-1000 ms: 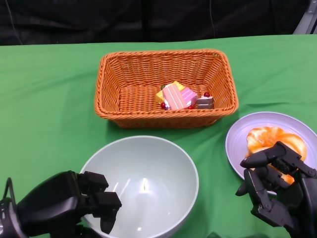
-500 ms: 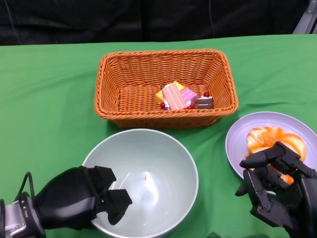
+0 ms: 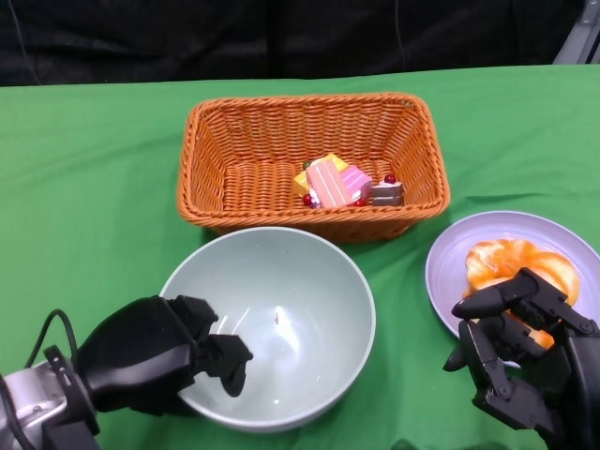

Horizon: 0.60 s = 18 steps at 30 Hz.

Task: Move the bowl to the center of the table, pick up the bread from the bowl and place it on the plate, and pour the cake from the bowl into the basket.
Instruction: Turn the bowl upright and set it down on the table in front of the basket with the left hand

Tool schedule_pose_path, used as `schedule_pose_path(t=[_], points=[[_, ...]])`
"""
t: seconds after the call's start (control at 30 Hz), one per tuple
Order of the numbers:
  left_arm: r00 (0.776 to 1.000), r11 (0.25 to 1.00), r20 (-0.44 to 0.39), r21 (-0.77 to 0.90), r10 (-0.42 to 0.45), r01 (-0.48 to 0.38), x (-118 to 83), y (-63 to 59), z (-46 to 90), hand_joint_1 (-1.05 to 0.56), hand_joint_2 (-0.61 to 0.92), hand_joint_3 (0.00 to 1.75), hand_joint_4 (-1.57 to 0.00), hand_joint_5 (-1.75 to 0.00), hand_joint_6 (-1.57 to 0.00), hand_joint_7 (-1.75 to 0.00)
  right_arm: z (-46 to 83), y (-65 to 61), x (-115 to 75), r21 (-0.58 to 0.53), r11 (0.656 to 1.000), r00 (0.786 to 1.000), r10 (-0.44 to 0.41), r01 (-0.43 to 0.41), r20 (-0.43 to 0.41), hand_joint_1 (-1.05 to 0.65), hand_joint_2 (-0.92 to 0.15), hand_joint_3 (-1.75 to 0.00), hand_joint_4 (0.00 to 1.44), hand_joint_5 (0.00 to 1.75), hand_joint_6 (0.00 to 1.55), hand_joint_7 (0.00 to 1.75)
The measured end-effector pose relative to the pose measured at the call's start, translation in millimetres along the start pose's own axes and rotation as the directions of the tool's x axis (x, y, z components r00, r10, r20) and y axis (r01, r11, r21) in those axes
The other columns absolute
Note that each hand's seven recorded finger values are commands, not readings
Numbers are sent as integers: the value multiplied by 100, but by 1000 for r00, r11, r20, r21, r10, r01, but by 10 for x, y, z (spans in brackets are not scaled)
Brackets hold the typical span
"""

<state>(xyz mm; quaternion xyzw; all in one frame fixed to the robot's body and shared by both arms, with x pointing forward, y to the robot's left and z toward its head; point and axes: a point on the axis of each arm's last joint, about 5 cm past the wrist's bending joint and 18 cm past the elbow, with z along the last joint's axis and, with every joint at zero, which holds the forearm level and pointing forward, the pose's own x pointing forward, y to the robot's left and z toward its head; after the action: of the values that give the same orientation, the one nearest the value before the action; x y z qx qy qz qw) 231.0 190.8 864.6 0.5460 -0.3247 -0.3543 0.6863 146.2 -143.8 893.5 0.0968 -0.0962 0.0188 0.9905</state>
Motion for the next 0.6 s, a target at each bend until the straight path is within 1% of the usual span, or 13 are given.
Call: schedule_pose_path(t=[0.07, 0.1, 0.17, 0.23, 0.3, 0.4, 0.43, 0.5, 0.6], points=[[998, 998, -16, -8, -59, 59, -24, 60, 17, -87, 92, 18, -53, -7, -47, -2, -1, -1, -1, 0, 1000, 1000, 0, 0, -2, -19, -61, -89, 73, 159, 71, 128], [997, 997, -24, -17, -78, 78, -39, 87, 29, -94, 92, 20, -48, -3, -42, -1, -1, -1, -1, 0, 1000, 1000, 0, 0, -2, -19, -61, -89, 73, 159, 71, 128], [994, 994, -33, -29, -104, 103, -56, 120, 47, -97, 92, 22, -46, -1, -40, 0, -1, -1, 0, 0, 1000, 1000, 0, 0, -3, -19, -61, -89, 73, 159, 71, 128], [993, 992, -44, -72, -110, 107, -84, 135, 66, -103, 92, 37, -27, 0, -23, 0, -1, 0, 0, 0, 1000, 1000, 4, -4, -3, -19, -60, -90, 72, 159, 70, 128], [993, 987, -44, -124, -109, 103, -110, 161, 74, -104, 92, 49, -17, 0, -15, 0, -2, 0, 0, -1, 1000, 1000, 6, -6, -4, -19, -60, -90, 72, 159, 70, 129], [994, 978, -44, -186, -101, 91, -121, 207, 67, -105, 92, 62, -11, -1, -11, -1, -6, 0, 3, -3, 1000, 1000, 8, -8, -5, -21, -59, -89, 73, 159, 70, 128], [995, 974, -45, -213, -94, 82, -127, 221, 62, -105, 92, 74, -8, -1, -10, -1, -6, 0, 3, -3, 1000, 1000, 8, -8, -6, -20, -60, -89, 73, 159, 71, 128], [996, 953, -62, -300, -68, 46, -142, 234, 54, -105, 92, 86, -5, -1, -9, 0, -7, 1, 3, -2, 1000, 1000, 8, -8, -7, -19, -60, -89, 73, 159, 71, 128], [996, 895, -75, -446, -43, 5, -143, 214, 57, -105, 92, 90, -5, -1, -9, 0, -9, 4, 3, -2, 1000, 1000, 9, -9, -10, -20, -60, -89, 73, 160, 71, 129]])
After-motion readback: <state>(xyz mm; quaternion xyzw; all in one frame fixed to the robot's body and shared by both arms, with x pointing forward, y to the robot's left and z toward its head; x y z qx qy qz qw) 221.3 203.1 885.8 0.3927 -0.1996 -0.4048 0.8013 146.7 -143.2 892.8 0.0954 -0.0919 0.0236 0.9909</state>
